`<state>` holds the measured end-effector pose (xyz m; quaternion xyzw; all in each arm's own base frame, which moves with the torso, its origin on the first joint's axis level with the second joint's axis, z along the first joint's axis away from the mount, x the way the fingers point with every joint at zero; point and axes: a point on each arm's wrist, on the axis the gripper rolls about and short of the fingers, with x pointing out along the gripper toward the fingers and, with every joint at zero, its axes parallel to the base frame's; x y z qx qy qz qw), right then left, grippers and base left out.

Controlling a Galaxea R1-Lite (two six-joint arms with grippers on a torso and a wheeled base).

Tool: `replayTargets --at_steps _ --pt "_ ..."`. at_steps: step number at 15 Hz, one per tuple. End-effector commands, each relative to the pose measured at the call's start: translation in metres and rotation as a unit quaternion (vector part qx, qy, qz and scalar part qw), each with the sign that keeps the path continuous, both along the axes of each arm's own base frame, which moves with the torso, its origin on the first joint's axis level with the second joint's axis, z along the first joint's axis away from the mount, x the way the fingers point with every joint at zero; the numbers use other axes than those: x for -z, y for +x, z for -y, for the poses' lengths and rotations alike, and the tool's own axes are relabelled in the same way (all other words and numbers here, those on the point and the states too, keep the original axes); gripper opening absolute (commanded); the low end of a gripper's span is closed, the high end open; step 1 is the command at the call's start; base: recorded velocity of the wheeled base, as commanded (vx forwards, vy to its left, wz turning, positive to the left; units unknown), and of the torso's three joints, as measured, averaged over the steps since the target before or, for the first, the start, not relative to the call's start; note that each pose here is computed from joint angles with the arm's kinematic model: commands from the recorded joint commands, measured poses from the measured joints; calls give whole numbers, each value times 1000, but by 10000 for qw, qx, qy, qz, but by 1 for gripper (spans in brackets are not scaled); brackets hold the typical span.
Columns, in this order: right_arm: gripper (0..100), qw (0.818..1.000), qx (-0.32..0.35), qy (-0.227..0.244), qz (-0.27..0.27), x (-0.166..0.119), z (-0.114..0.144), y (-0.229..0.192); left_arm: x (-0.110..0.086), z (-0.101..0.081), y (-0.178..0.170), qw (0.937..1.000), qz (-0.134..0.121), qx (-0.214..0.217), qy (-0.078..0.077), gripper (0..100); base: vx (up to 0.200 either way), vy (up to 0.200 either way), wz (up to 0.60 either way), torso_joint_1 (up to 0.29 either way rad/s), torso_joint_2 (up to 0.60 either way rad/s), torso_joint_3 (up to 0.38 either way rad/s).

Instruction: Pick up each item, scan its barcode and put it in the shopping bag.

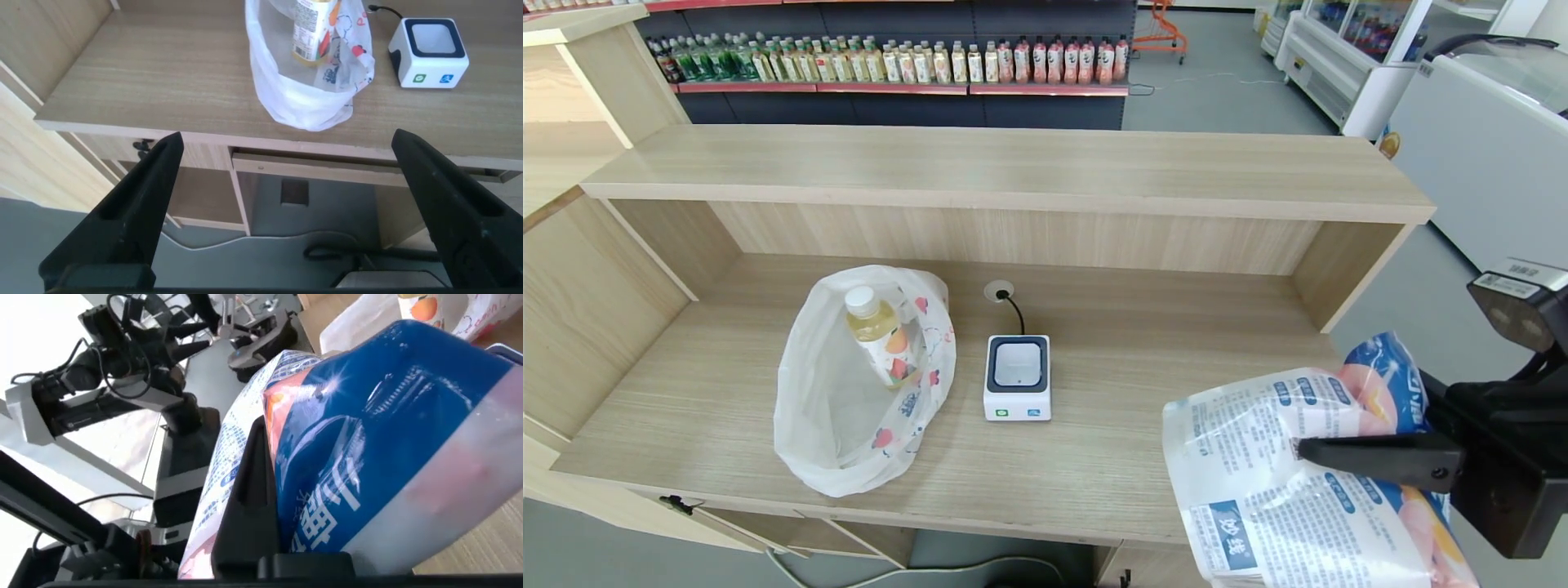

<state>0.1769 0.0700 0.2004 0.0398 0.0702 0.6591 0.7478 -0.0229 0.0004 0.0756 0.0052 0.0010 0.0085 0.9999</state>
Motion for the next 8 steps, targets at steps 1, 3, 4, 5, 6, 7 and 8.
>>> replayTargets --at_steps 1,3,4,5,6,7,8 --pt "0 10000 -2 15 -28 -2 -1 2 0 0 0 10000 2 -7 2 100 0 0 0 0 0 0" --pt "0 9996 217 52 -197 -6 -1 3 0 0 0 10000 2 1 2 100 0 0 0 0 0 0" --pt "0 9994 262 37 -217 -5 -2 4 0 0 0 10000 2 1 2 100 0 0 0 0 0 0" --pt "0 9993 301 30 -238 -4 -2 4 0 0 0 10000 2 -7 2 100 0 0 0 0 0 0" --pt "0 9992 309 25 -252 -3 -1 3 0 0 0 10000 2 1 2 100 0 0 0 0 0 0" --pt "0 9992 309 25 -252 -3 -1 2 0 0 0 10000 2 1 2 100 0 0 0 0 0 0" --pt "0 9992 301 23 -260 -2 -1 2 0 0 0 10000 2 1 -6 100 0 0 0 0 0 0"
